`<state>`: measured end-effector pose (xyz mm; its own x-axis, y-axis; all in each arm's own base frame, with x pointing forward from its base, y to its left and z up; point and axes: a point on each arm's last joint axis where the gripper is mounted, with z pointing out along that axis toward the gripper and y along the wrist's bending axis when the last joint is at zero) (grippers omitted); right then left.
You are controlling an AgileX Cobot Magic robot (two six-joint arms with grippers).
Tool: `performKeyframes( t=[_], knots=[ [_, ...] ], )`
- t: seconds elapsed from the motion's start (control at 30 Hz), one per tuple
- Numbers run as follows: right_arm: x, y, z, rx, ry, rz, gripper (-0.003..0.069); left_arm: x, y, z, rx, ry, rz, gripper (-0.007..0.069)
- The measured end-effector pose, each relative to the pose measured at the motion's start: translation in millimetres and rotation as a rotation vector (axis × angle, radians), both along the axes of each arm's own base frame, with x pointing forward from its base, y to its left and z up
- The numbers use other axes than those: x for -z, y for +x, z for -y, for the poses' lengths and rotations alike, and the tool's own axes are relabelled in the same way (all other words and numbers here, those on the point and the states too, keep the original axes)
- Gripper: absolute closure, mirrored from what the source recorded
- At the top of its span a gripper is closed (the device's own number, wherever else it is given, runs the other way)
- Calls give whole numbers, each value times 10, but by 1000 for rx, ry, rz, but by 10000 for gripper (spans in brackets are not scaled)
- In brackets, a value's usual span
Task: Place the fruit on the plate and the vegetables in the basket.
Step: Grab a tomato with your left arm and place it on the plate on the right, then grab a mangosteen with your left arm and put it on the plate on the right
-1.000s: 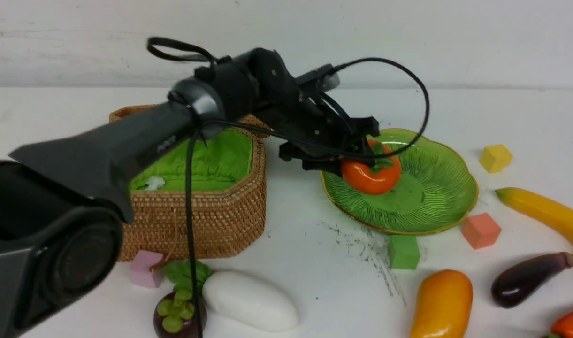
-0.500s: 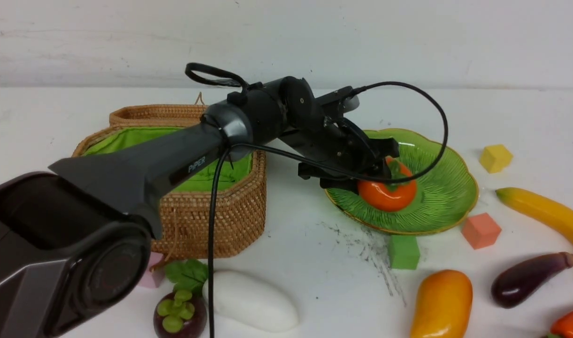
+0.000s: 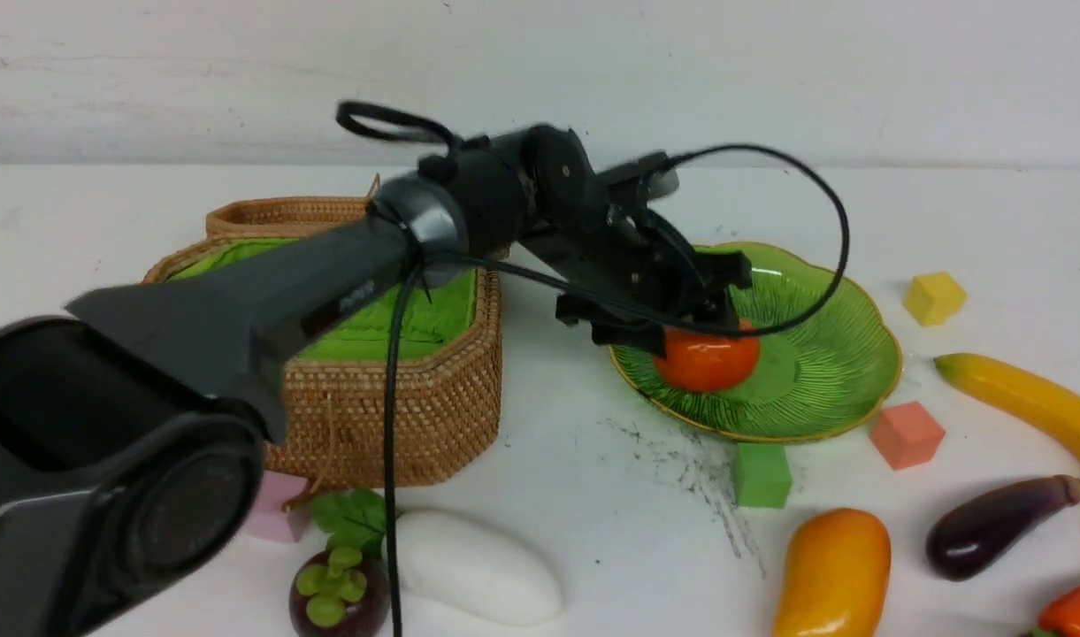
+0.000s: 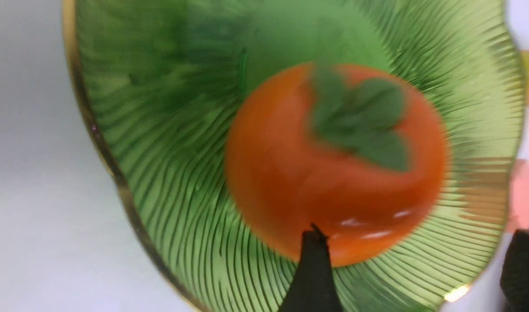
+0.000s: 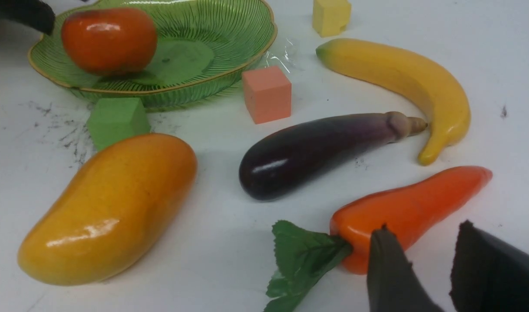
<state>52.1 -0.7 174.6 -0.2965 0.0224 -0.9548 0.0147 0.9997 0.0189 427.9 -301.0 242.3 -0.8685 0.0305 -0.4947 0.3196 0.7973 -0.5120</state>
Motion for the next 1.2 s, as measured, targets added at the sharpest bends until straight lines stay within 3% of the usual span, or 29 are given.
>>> performKeyframes(
  t=[0.2, 0.23, 0.3, 0.47, 0.6, 0.8, 0.97, 1.0, 1.17, 1.2],
  knots=[
    [0, 0, 0, 0, 0, 1, 416, -1086, -332, -513, 38, 179, 205, 92],
    [0, 0, 0, 0, 0, 1, 416, -1118, -349, -535, 56, 189, 218, 92],
    [0, 0, 0, 0, 0, 1, 416, -1485, -609, -769, 102, 320, 268, 92],
    [-1, 0, 0, 0, -1, 2, 416, -1869, -981, -1091, 105, 446, 293, 92],
    [-1, 0, 0, 0, -1, 2, 416, -1978, -1323, -1336, 87, 487, 300, 92],
    [-1, 0, 0, 0, 0, 2, 416, -1737, -1844, -1649, 36, 498, 176, 92],
    [-1, 0, 0, 0, 0, 2, 416, -929, -2041, -1763, -46, 541, -70, 92],
    [-1, 0, 0, 0, 0, 2, 416, -602, -2037, -1758, -56, 555, -117, 92],
    [-1, 0, 0, 0, 0, 2, 416, 86, -1962, -1708, -46, 593, -200, 70],
    [-1, 0, 0, 0, 0, 2, 416, 86, -1955, -1704, -46, 593, -200, 70]
  ],
)
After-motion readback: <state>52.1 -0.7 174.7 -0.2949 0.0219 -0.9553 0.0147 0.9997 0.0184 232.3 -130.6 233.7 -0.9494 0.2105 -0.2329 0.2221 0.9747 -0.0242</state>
